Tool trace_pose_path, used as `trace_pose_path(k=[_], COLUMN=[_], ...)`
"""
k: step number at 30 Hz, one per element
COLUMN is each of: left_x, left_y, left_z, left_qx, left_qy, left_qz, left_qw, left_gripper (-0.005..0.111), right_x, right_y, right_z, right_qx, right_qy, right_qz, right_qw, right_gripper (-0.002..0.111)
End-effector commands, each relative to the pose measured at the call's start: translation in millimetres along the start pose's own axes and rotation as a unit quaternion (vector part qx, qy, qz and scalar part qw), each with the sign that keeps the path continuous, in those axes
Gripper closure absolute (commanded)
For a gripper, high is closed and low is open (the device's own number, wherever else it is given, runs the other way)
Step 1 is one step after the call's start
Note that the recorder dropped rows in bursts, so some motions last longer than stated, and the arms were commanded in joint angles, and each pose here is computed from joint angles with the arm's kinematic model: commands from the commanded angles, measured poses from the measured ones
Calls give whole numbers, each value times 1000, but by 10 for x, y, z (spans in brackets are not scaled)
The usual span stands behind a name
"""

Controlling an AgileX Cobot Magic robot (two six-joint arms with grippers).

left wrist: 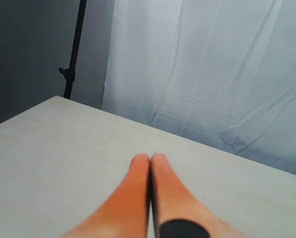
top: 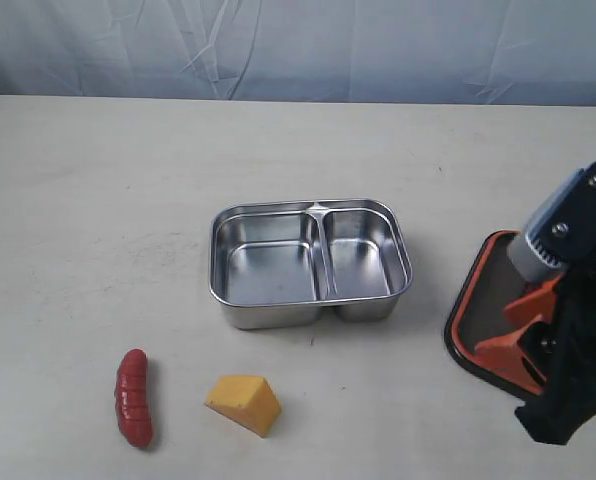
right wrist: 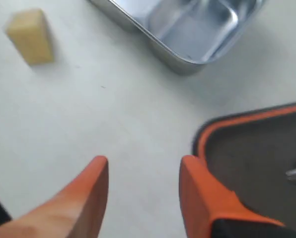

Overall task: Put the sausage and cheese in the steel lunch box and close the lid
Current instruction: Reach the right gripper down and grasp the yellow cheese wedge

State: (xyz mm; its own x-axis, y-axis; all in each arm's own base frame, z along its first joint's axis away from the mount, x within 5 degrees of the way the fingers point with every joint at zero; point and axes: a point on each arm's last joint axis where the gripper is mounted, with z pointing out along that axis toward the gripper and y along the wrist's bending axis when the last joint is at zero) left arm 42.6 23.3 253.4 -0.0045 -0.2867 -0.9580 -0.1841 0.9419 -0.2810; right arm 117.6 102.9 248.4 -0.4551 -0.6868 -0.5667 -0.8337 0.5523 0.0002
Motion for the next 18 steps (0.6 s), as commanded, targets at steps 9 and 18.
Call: trace_pose_path(k=[9, 18], left_x=[8, 8], left_y=[2, 2], left_z=[0, 0], left_qx=[3, 3], left_qy=[-3, -3], left_qz=[7, 7], left_qw=[1000, 1000], left_gripper=[107, 107], right_x=[-507, -763], right_y=[334, 691], right_z=[748, 1226], right_qx=[-122, -151], right_qy=[46, 63], right_qz=[16, -10], right_qw=[991, 987], right_gripper=[64, 64])
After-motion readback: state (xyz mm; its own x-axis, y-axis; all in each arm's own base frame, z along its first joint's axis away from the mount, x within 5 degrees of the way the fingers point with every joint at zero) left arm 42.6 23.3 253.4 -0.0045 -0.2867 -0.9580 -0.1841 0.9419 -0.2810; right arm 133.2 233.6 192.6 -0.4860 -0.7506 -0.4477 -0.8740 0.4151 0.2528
